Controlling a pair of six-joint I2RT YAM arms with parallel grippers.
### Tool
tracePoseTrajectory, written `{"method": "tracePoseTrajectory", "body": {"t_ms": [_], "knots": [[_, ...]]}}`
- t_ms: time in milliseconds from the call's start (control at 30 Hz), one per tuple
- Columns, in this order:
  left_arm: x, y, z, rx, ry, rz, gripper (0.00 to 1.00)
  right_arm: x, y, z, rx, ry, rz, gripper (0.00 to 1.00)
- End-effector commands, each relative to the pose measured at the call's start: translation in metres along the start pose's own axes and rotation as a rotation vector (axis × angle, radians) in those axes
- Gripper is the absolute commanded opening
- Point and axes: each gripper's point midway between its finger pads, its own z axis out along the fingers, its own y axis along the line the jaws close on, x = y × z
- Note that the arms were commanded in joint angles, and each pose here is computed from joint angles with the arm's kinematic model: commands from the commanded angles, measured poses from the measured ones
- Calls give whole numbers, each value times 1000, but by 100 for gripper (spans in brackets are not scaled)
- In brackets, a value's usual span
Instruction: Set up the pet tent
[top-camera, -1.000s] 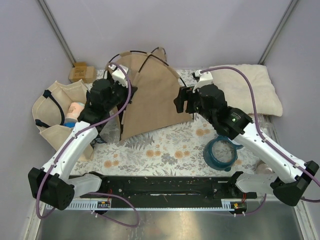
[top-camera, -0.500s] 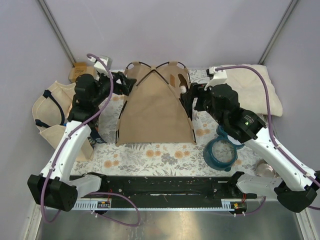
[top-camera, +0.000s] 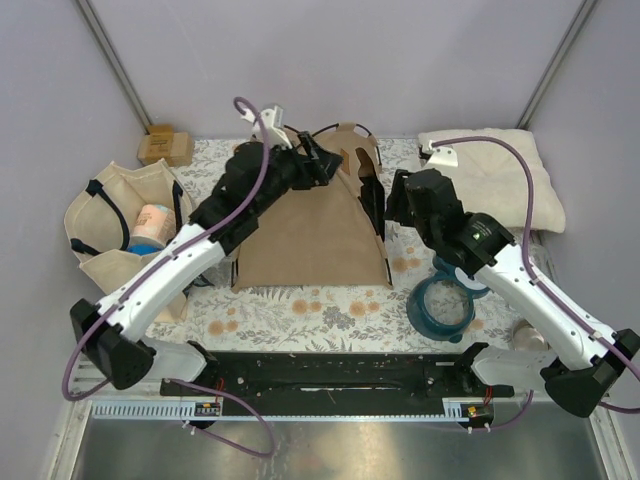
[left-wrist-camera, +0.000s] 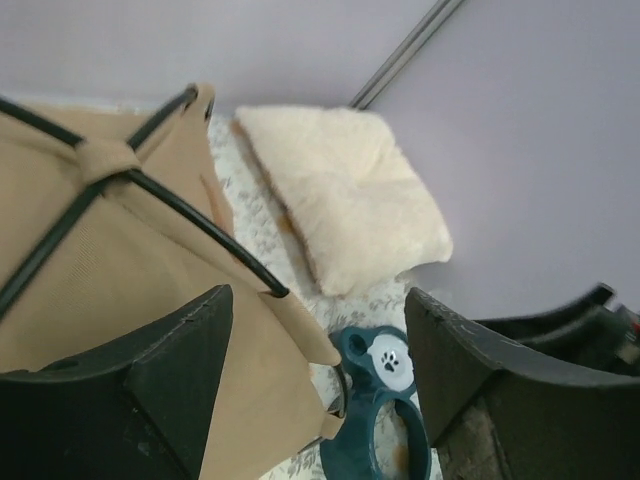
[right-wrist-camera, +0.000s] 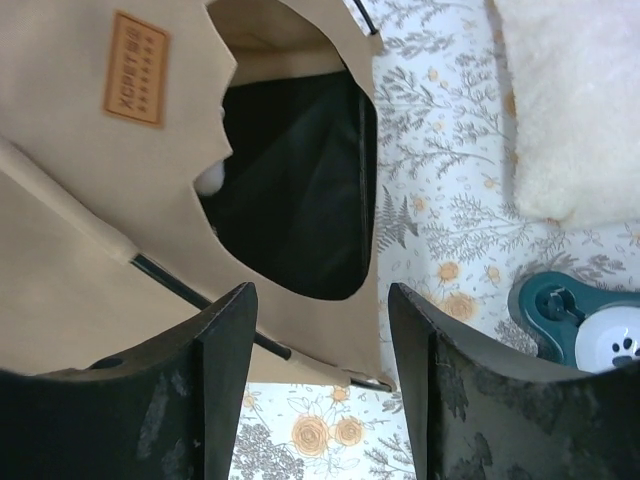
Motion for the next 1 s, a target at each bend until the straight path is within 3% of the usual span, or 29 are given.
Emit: {"method": "tracePoseTrajectory", "body": {"t_ms": [0,400,467,633,967], "knots": [[7,10,22,-140,2,-73,71,7,-15,-5,37,-1,54,63],[60,20,47,-306,182,2,48,20,-25,-12,36,7,82,63],[62,22,47,-315,192,26,38,19,-25,-12,34,5,79,63],[48,13,48,-267,178,125,0,16,-22,-13,19,2,77,63],[-26,-29,13,-47,33,540,0,-9,-12,-25,-44,-55,82,64]]}}
